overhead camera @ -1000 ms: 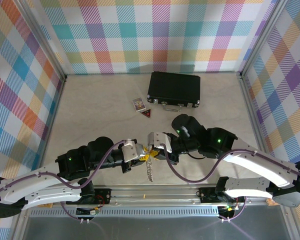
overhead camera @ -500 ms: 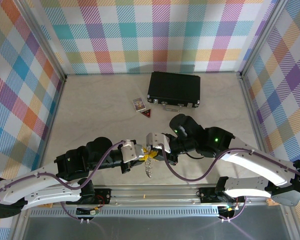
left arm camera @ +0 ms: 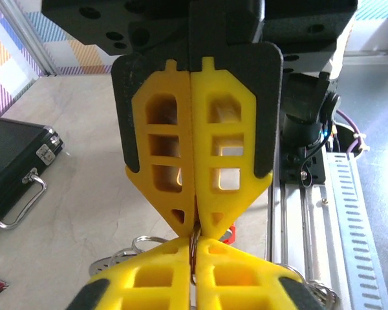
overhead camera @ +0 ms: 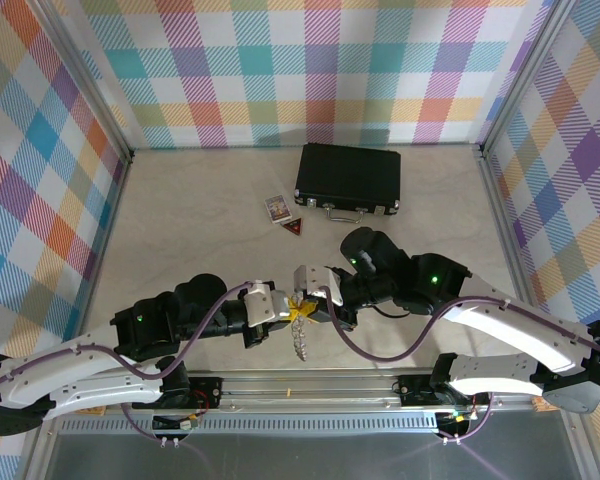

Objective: Put the keys on the keyring

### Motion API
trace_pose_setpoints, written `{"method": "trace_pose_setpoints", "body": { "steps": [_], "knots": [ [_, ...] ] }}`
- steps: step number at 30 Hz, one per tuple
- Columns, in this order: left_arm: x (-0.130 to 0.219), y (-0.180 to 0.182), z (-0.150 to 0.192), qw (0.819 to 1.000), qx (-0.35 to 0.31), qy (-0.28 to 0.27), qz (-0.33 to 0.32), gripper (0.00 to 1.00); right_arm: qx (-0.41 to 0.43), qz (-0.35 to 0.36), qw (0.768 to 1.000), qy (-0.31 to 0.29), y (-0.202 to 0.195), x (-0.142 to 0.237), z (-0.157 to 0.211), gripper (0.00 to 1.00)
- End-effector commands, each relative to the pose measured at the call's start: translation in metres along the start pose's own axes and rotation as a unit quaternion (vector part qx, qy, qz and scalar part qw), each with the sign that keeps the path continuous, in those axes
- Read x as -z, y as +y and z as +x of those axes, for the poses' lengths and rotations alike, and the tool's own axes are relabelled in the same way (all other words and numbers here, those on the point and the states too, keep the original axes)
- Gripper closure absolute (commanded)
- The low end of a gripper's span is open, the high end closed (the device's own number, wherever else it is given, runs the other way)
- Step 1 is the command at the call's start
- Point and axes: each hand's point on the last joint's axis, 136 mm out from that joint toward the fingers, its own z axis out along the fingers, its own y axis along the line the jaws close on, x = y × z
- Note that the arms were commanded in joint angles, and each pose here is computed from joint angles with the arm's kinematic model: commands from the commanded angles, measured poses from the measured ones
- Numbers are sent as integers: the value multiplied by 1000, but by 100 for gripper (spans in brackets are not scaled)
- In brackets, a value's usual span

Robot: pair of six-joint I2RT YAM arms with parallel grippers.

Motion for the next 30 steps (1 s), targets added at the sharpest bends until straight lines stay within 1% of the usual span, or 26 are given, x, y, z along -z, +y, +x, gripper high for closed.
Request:
{"method": "trace_pose_setpoints", "body": {
  "steps": [1, 2, 8, 9, 10, 12, 13, 15, 22, 27, 30],
  "knots": [
    [-1, 4, -10, 1000, -3, -19, -10, 98, 22, -23, 998, -54, 13, 14, -26, 100],
    [0, 3, -12, 1000, -2, -24, -8, 100, 22, -24, 998, -56, 13, 14, -26, 100],
    [10, 2, -27, 998, -6, -65, -5, 100, 23, -20, 998, -63, 13, 16, -28, 100],
    [14, 2, -37, 996, -7, -87, -6, 100, 22, -19, 997, -65, 13, 16, -28, 93],
    [16, 2, -40, 995, -8, -96, -5, 100, 21, -18, 997, -68, 13, 17, -28, 87],
    [22, 0, -50, 992, -11, -123, -2, 100, 21, -17, 996, -81, 13, 16, -29, 80],
    [24, -1, -53, 991, -11, -133, 3, 100, 19, -18, 996, -85, 14, 16, -30, 78],
    [28, -4, -61, 989, -13, -149, 12, 100, 18, -17, 995, -93, 14, 17, -31, 78],
    [35, -10, -71, 983, -14, -179, 27, 100, 18, -3, 995, -102, 11, 20, -33, 76],
    [44, -15, -81, 977, -13, -211, 41, 100, 17, 6, 994, -104, 9, 21, -32, 79],
    [47, -16, -83, 974, -14, -222, 44, 100, 17, 10, 994, -107, 9, 23, -33, 78]
  ]
}}
